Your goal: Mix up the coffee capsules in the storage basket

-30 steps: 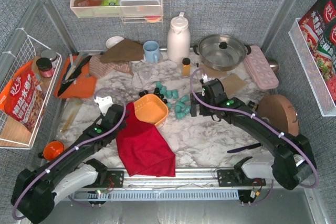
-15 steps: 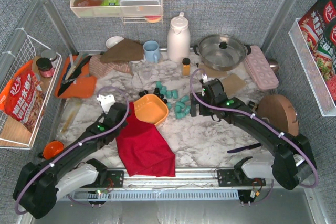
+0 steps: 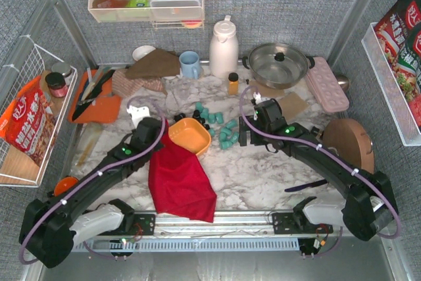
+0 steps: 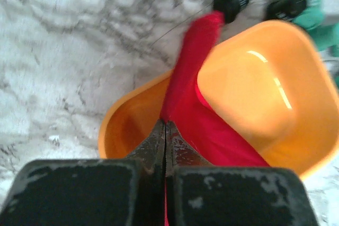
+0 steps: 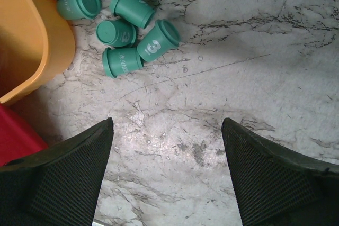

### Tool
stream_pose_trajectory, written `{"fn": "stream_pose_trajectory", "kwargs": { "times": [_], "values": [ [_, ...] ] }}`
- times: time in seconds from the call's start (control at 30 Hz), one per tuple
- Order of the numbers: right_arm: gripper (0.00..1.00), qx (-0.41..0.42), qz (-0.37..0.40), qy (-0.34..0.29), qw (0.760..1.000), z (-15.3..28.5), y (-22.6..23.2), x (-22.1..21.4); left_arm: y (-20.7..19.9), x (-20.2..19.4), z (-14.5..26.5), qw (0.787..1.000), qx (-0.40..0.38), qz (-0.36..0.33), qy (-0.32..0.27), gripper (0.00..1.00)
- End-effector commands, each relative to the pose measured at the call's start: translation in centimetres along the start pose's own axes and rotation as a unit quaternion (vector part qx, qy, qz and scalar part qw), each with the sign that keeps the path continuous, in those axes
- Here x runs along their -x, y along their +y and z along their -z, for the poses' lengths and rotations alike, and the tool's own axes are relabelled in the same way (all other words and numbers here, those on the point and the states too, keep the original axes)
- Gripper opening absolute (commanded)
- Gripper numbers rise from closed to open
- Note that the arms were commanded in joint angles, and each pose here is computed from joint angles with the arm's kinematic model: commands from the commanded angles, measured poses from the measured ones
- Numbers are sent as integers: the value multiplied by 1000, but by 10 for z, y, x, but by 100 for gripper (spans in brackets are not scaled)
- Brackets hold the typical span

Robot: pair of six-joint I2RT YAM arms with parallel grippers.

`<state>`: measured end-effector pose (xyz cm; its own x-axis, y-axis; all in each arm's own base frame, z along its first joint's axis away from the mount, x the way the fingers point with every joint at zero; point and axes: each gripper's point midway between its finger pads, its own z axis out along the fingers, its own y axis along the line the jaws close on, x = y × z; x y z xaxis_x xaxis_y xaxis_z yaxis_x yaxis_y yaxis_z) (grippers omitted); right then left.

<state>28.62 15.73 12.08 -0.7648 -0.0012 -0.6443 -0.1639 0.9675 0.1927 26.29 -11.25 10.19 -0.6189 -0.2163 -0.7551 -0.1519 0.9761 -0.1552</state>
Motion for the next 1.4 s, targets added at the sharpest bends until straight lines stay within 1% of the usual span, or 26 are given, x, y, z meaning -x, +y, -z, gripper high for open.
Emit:
{"fn": "stream_pose_trajectory", "kwargs": {
  "times": [0.0,0.07,0.13,0.23,0.37,0.53,0.67,0.83,0.93,1.0,1.17,1.27,1.37],
  "values": [
    [88,-2,-1,-10,1000,5,0,6,-27,35,18,997,-58,-48,-19,0],
    [88,-2,0,-11,1000,7,0,7,-46,56,33,992,-104,-67,-33,0],
    [88,-2,-1,-13,1000,9,0,9,-64,83,53,985,-147,-71,-59,0],
    [88,0,-3,-16,1000,13,2,12,-85,111,78,976,-190,-75,-71,0],
    [88,3,-5,-16,1000,16,4,15,-101,135,98,973,-209,-83,-59,0],
    [88,11,1,-16,1000,19,7,16,-108,150,112,970,-220,-86,-60,0],
    [88,16,9,-15,1000,21,8,16,-106,170,127,969,-216,-87,-79,0],
    [88,22,17,-16,1000,23,12,21,-101,215,150,967,-190,-104,-134,0],
    [88,28,20,-17,999,24,17,25,-102,242,153,966,-165,-118,-162,0],
    [88,32,20,-20,999,25,20,29,-106,258,146,964,-149,-127,-179,0],
    [87,41,23,-34,998,32,29,45,-105,328,149,953,-103,-108,-263,0],
    [87,41,27,-35,998,35,30,46,-95,378,157,944,-87,-80,-308,0],
    [87,41,30,-38,998,37,30,49,-83,420,163,932,-59,-69,-350,0]
  ]
}}
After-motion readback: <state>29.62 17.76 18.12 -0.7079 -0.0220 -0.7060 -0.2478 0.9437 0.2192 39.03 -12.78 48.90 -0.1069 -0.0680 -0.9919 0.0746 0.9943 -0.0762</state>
